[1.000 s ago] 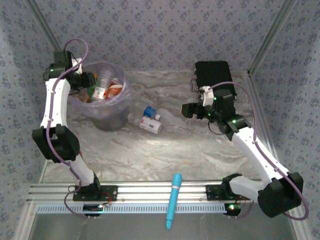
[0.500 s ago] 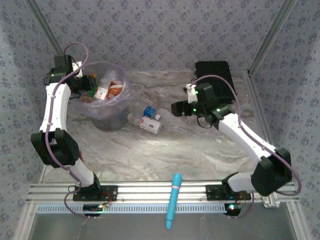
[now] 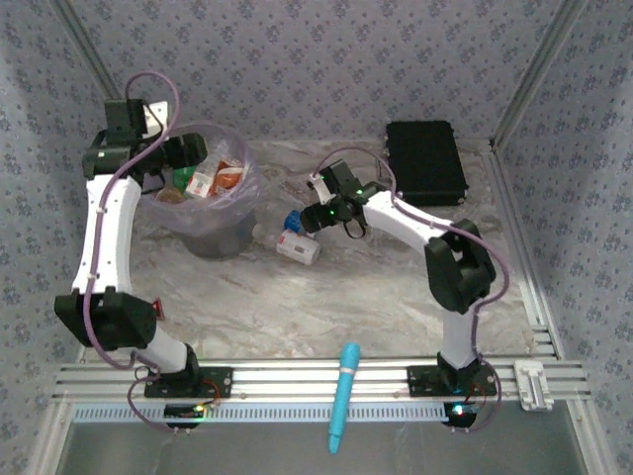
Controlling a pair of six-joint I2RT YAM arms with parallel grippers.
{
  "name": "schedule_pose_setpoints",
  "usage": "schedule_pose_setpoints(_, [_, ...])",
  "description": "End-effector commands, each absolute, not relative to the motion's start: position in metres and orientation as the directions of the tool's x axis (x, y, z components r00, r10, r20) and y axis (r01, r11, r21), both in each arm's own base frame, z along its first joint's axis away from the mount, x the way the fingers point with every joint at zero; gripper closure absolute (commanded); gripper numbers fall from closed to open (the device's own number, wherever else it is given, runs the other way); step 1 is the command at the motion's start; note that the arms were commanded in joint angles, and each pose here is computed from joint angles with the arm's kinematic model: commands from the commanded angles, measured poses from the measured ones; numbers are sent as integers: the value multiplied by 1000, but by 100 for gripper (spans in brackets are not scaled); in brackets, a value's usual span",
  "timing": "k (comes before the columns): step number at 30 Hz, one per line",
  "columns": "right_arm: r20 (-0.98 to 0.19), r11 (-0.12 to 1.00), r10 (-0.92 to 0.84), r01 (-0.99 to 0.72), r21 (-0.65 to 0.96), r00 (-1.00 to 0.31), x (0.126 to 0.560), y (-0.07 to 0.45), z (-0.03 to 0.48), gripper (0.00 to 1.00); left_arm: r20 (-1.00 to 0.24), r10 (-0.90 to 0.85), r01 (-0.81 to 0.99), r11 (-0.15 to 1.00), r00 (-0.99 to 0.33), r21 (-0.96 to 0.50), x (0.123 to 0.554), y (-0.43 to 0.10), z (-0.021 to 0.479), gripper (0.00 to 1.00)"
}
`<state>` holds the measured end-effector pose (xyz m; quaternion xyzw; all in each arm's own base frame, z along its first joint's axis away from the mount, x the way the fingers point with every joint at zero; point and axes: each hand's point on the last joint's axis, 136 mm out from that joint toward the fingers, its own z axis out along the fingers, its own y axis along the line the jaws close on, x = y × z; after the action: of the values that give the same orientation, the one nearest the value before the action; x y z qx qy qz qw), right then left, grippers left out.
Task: Put the plastic bottles in the bin
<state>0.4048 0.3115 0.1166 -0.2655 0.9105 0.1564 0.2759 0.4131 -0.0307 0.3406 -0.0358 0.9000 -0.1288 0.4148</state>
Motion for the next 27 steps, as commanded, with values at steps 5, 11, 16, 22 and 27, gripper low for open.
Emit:
schedule_pose_setpoints(5, [-554,792,-455,-601,106,-698,416,341,95,19,-801,-187,133,940,-569,-314,370,-65,377,18])
schedule_pose_setpoints(11, [-513,805,-421,-569,170,-748,425,347,70,20,-808,-191,184,920,-558,-345,357,-78,388,18])
schedule_pose_setpoints(16, [-480,805,-410,-555,210,-776,425,353,52,20,-805,-193,191,916,-561,-353,356,-80,386,18])
schedule_pose_setpoints(22, [-450,820,-373,-515,250,-812,428,348,38,24,-797,-201,192,910,-570,-367,357,-82,381,18])
schedule_pose_setpoints(27, [-450,825,-351,-498,266,-821,431,343,38,29,-791,-215,200,899,-573,-389,358,-86,380,18])
